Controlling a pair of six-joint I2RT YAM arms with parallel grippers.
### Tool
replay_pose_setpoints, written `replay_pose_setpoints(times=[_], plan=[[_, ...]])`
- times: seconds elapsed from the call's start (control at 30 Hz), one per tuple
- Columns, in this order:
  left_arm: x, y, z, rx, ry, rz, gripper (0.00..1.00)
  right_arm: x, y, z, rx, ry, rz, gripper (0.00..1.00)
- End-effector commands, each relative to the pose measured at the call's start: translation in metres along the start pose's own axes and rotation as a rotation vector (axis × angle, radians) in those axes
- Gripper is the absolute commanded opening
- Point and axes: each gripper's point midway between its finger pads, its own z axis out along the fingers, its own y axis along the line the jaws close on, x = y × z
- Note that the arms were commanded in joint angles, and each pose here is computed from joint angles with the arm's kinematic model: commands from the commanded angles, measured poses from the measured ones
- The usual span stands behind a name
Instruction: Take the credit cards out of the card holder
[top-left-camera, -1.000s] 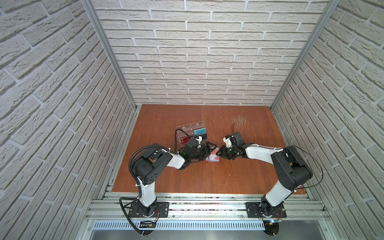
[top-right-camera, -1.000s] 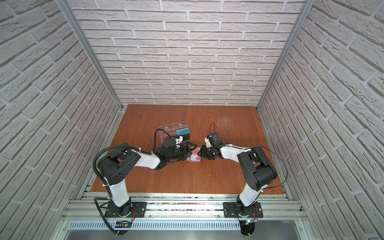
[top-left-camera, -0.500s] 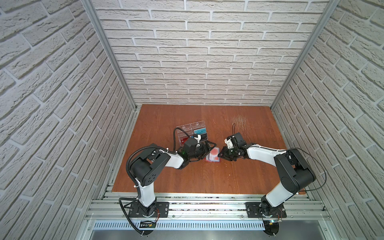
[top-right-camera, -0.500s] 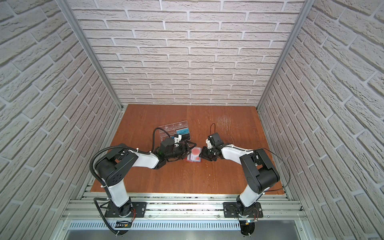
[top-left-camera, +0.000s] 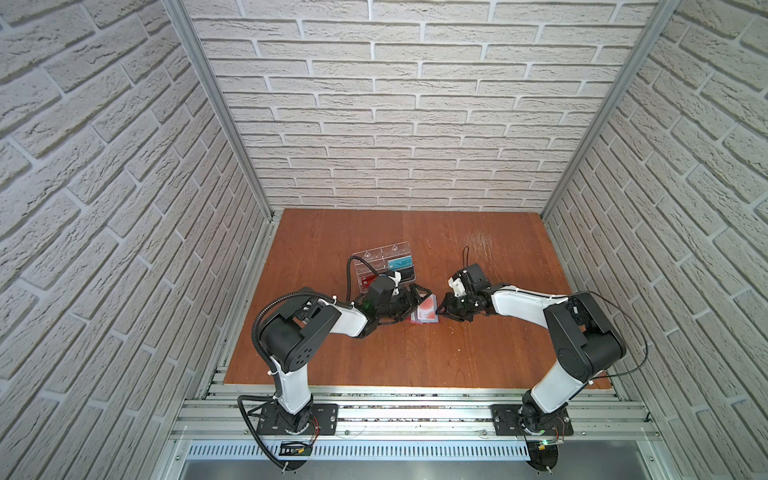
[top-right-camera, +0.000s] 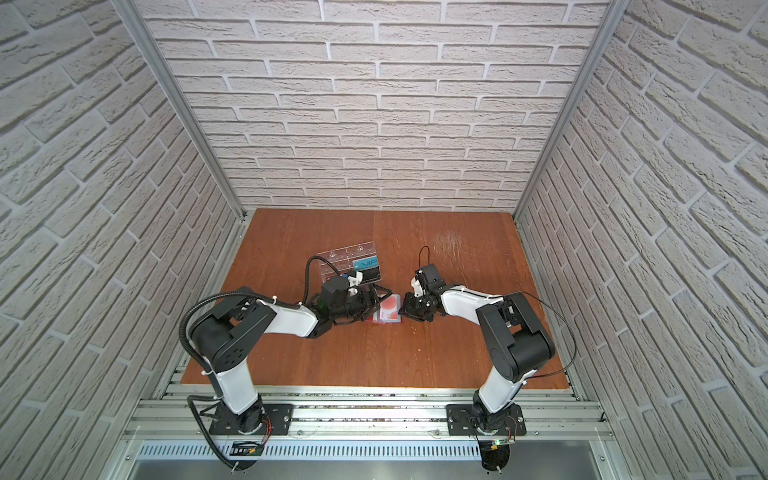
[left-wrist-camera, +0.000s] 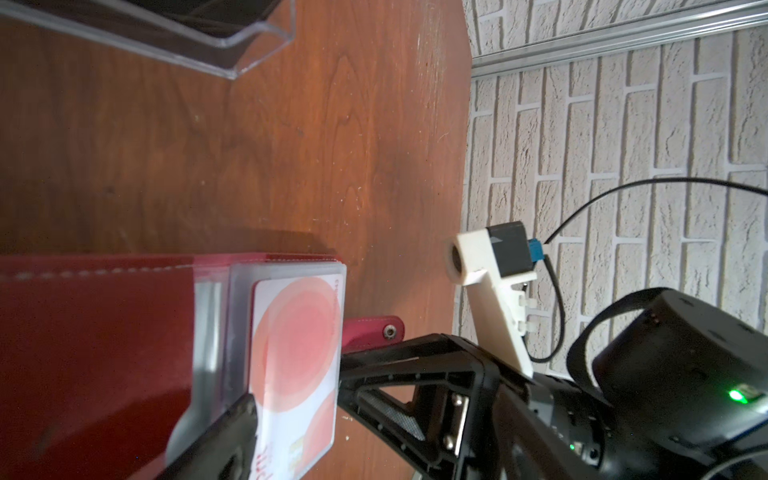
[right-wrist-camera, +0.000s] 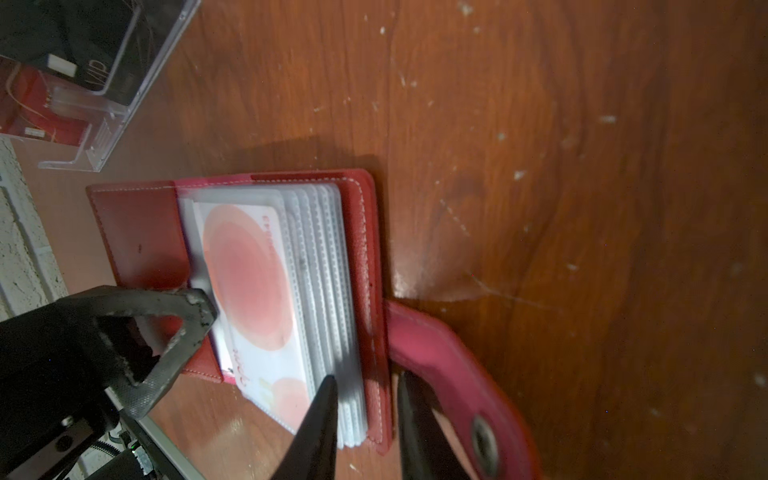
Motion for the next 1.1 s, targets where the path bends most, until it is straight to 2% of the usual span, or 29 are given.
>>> replay_pose_setpoints(times=[0.0, 1.07], plan=[[-0.005, -0.001, -0.007, -0.003, -0.022, 0.038, 0.88, -0.004, -0.002, 0.004, 0.015, -0.004, -0.01, 0.26], [-0.002, -0.023, 0.003, 0.081, -0.003, 0.082, 0.88, -0.001, -0.009, 0.015, 0.023, 0.02, 0.005, 0.17]])
